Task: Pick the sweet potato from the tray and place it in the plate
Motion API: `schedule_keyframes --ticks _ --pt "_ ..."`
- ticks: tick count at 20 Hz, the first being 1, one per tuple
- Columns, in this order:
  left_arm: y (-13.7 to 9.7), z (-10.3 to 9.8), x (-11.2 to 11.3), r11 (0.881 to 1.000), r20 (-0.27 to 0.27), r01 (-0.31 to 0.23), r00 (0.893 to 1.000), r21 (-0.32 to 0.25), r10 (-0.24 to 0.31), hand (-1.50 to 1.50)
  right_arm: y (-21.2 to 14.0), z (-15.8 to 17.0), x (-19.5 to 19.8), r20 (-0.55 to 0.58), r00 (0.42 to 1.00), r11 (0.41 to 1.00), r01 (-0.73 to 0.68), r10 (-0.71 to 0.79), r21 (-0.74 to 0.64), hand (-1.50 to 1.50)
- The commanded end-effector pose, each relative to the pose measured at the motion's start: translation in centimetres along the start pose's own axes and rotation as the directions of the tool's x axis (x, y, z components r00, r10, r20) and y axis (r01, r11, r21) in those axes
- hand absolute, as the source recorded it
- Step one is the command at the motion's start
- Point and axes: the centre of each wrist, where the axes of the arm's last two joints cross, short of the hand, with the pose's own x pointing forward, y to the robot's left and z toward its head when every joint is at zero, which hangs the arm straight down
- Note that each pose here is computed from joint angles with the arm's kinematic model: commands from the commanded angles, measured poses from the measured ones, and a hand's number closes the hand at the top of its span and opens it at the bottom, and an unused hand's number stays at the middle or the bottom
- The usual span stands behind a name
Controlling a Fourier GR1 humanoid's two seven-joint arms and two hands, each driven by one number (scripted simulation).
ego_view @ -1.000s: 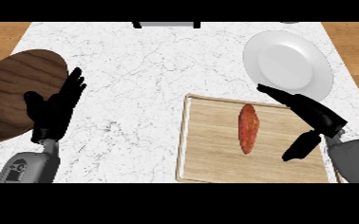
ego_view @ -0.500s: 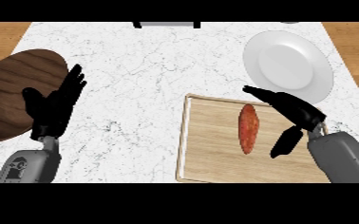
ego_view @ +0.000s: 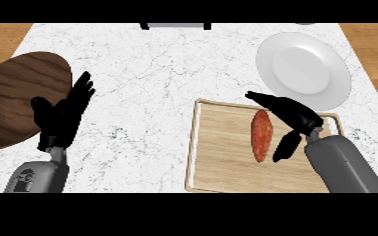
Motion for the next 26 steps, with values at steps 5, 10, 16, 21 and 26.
schedule_keyframes --ticks 5,10,16,21,26 --pt "-1.3 -0.2 -0.6 1.0 0.004 0.005 1.0 0.014 -0.005 0.0 2.4 -0.7 0.8 0.056 0.995 0.986 -0.085 0.078 0.146 1.5" --pt "0.1 -2.4 2.6 1.0 0.01 -0.003 1.0 0.002 0.003 0.0 0.7 -1.7 0.0 0.127 0.991 0.992 -0.059 0.044 0.114 1.5" --pt "-0.4 -0.9 -1.2 1.0 -0.004 0.007 1.0 0.002 -0.007 0.0 2.6 -0.8 -0.2 0.131 0.991 0.998 -0.023 0.015 0.054 1.5" --pt "0.0 -0.6 1.5 1.0 0.001 0.013 1.0 0.013 -0.013 0.0 4.8 -1.6 5.0 0.264 0.949 0.985 -0.174 0.17 -0.009 1.5" --pt "0.3 0.5 1.1 1.0 0.015 -0.005 1.0 0.016 0.004 0.0 5.4 1.5 6.5 0.316 0.902 0.95 -0.241 0.295 -0.197 1.5"
